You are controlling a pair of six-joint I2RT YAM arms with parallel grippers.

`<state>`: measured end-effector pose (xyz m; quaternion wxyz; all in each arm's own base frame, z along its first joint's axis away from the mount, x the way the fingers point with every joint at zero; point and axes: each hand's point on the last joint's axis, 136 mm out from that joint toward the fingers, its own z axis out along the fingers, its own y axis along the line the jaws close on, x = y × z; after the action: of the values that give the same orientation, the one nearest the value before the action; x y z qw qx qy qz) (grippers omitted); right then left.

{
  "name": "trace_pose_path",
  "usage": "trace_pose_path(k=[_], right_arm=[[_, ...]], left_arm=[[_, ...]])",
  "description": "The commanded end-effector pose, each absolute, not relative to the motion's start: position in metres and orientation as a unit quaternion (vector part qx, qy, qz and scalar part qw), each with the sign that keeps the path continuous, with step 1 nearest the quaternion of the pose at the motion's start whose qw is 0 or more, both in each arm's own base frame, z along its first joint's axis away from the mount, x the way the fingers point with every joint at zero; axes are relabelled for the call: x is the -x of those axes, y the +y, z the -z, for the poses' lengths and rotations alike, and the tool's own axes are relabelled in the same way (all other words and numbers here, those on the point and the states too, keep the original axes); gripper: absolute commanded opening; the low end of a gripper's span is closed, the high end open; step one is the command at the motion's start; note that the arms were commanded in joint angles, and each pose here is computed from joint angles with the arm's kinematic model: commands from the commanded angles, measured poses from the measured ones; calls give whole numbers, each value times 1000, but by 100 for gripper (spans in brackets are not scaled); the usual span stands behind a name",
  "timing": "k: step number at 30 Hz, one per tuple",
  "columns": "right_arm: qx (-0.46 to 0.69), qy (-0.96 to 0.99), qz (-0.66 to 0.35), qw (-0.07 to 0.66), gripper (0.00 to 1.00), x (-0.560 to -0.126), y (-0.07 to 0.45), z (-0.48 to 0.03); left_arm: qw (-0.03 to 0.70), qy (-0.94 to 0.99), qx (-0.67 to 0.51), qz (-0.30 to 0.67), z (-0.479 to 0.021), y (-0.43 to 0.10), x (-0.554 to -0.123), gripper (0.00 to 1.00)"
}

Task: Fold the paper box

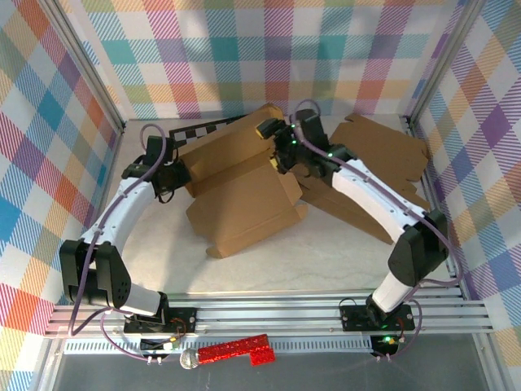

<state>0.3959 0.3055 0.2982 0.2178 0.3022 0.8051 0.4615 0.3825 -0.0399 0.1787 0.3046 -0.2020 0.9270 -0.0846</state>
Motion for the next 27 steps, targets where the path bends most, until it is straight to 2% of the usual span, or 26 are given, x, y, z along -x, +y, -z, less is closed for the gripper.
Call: trace_pose_path(k=[1,6,12,17,20,22,27], right_arm=[[-238,834,-423,262,84,-392,275,-325],[-220,828,-413,308,62,-404,248,-355],[-201,828,-414,321,41,-427,259,-362],[-188,848,-387,309,41,-441,265,-353],[-189,850,-374,320,58,-439,253,-357],[-189,850,-363,331,65,-435,240,-362],[-165,872,-326,326,63,-417,208,-352]], left_arm=[[266,940,192,96,-183,-46,-370,0],[254,943,189,102,-186,-49,-364,0],[250,944,179,122,-192,-57,-364,0],[238,944,181,143,-192,-64,-368,0],[234,936,191,179,-193,-72,-374,0],[233,929,200,208,-193,-75,-379,0],[224,904,219,290,-196,-87,-393,0]])
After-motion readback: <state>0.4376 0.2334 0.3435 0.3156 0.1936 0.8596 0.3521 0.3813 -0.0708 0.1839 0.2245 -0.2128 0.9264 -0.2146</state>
